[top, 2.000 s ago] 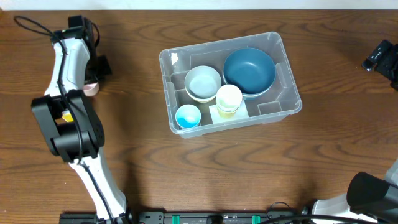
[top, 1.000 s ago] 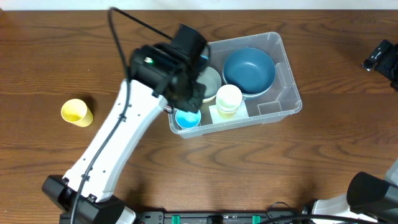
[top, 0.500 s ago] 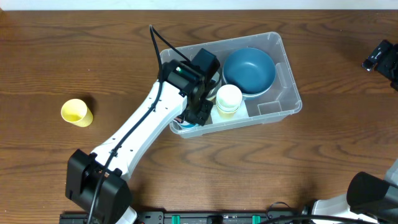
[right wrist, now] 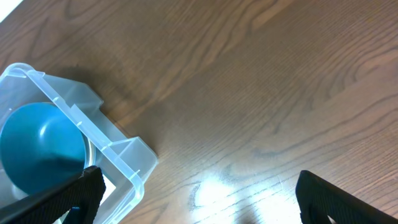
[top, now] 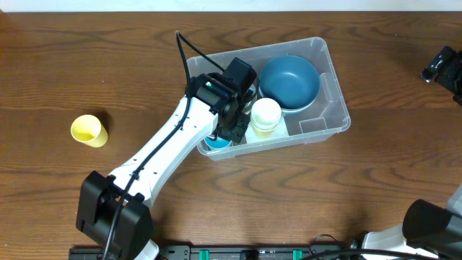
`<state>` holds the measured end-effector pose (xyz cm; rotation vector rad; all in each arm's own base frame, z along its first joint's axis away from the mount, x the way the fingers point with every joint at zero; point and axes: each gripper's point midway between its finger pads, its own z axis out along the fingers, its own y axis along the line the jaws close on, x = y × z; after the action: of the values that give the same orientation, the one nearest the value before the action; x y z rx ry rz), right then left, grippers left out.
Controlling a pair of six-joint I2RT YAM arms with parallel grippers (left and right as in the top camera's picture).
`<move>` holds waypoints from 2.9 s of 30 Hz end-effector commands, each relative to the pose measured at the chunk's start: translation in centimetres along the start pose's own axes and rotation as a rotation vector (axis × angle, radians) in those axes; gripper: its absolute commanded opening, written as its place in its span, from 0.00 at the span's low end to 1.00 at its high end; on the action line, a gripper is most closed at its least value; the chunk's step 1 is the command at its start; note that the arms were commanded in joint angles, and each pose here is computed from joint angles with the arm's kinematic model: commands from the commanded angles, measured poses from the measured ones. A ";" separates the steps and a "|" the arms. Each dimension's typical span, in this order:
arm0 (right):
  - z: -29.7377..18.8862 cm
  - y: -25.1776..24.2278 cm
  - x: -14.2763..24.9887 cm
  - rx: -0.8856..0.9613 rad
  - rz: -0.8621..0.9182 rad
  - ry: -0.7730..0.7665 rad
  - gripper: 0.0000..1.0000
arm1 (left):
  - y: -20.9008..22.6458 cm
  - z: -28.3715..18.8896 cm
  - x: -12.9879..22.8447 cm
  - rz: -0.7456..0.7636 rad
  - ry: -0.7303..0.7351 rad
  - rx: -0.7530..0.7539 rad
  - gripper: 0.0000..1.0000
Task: Pack container
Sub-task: 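Carry the pink cup into the container onto the blue cup, then release the pink cup and withdraw the left gripper, then move the left gripper to the last yellow cup and grasp it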
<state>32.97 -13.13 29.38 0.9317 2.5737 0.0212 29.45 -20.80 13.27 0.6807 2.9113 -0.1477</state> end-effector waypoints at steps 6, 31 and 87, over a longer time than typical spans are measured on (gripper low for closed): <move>-0.1 0.1 0.0 -0.005 -0.008 -0.002 0.99 | 0.4 0.1 0.6 0.007 0.023 -0.017 0.06; -0.1 0.1 0.0 -0.005 -0.008 -0.002 0.99 | 9.5 -11.4 0.5 -0.316 -0.264 -0.095 0.57; -0.1 0.1 0.0 -0.005 -0.008 -0.002 0.99 | 27.0 1.6 7.6 -0.967 0.113 -0.058 0.06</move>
<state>32.97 -13.13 29.38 0.9317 2.5737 0.0212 33.80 8.70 4.56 -0.9508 3.1132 -0.0545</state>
